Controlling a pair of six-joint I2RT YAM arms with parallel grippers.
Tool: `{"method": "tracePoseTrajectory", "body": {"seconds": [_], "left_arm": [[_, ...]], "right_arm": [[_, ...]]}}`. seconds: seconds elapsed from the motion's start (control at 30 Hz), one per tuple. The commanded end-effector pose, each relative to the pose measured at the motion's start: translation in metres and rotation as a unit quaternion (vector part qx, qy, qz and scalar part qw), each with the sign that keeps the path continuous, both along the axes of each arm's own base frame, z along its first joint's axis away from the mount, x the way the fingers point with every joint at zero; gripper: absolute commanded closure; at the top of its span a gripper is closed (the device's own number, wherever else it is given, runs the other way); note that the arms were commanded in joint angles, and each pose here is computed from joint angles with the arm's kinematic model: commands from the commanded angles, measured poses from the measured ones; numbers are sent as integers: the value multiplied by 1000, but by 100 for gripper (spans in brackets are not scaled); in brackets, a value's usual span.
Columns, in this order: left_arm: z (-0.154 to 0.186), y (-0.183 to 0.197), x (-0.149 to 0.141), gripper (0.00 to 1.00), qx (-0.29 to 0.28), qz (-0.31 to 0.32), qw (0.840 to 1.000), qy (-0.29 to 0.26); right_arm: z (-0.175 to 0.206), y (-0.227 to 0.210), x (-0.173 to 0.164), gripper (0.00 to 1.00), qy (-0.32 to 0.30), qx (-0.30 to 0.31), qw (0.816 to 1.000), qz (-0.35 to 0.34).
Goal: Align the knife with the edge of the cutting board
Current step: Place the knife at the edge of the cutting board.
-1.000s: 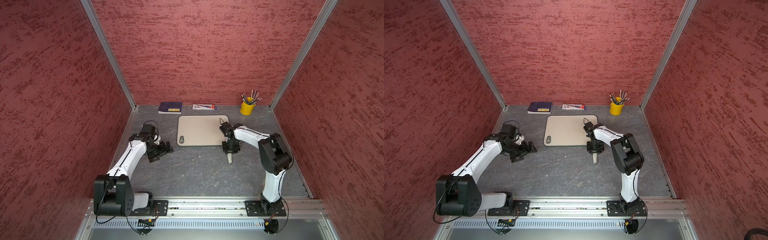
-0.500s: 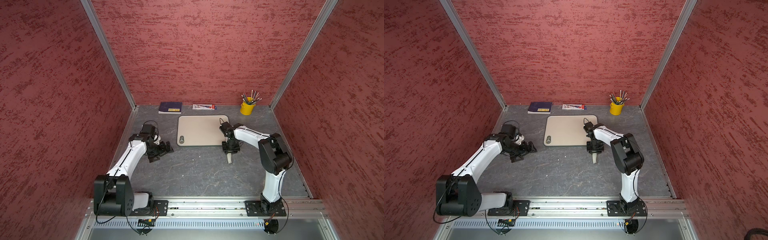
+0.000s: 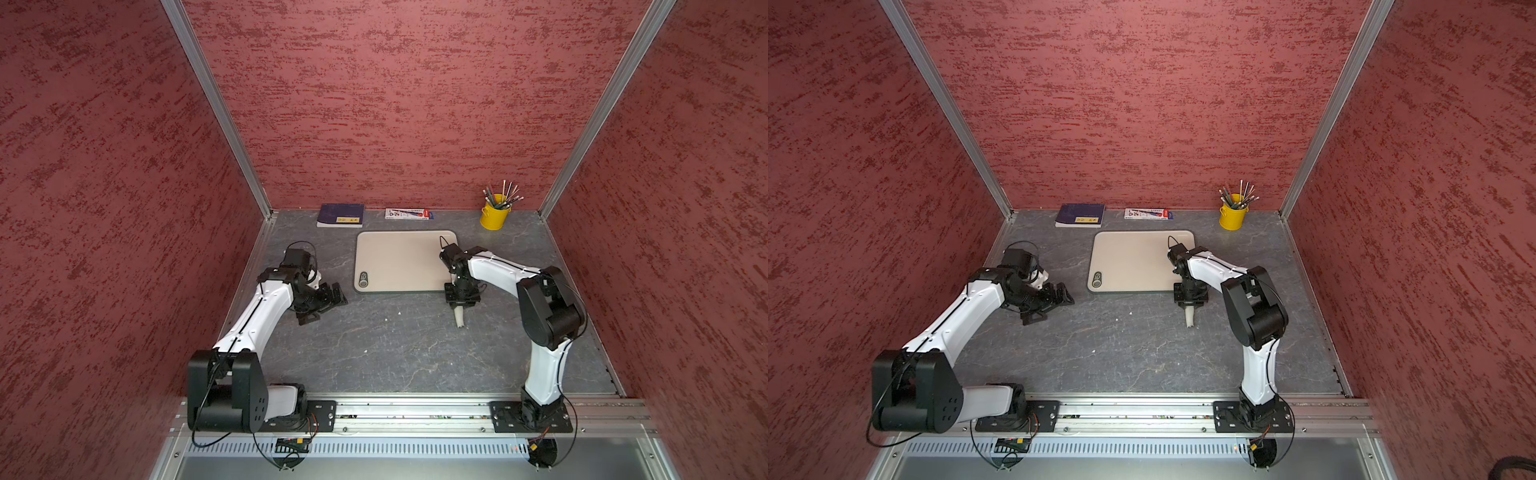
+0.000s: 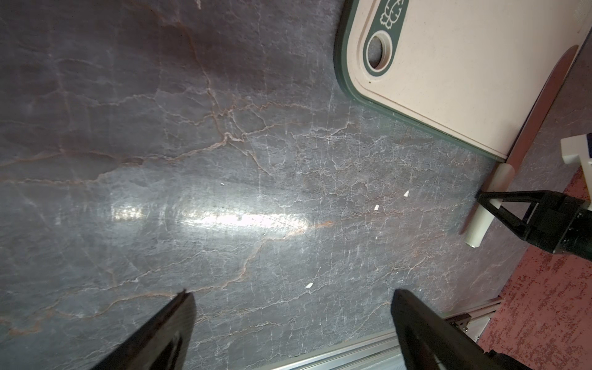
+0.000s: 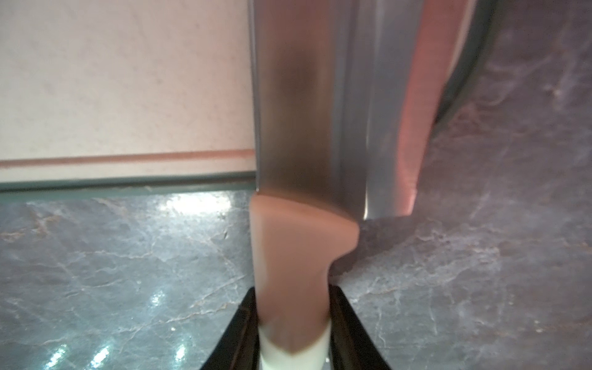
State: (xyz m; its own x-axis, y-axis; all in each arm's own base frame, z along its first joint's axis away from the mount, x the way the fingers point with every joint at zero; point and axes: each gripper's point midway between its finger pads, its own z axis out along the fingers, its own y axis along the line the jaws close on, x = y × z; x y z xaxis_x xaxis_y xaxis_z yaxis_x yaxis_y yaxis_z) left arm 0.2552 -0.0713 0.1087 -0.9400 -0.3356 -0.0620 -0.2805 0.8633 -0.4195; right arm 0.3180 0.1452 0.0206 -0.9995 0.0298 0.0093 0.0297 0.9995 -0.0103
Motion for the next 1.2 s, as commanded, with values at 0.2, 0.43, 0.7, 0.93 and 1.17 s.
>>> {"method": "tracePoseTrajectory", "body": {"seconds": [0.2, 0.43, 0.7, 0.93, 1.17], "left_arm": [[-1, 0, 0, 0, 5, -6, 1000, 2], [0, -1, -1, 0, 6, -8, 1000, 2], [-1, 0, -1, 0, 9, -7, 1000, 3], [-1, 0, -1, 0, 10, -7, 1000, 4], [-1, -1, -2, 0, 9, -8, 1000, 4]], "right_arm": [[4, -9, 16, 69, -27, -18, 999, -13], [3, -9, 15, 69, -26, -17, 999, -14], [4, -7, 16, 68, -26, -13, 999, -13], [3, -8, 16, 63, -27, -12, 999, -15], [2, -7, 15, 61, -24, -11, 1000, -14]]}}
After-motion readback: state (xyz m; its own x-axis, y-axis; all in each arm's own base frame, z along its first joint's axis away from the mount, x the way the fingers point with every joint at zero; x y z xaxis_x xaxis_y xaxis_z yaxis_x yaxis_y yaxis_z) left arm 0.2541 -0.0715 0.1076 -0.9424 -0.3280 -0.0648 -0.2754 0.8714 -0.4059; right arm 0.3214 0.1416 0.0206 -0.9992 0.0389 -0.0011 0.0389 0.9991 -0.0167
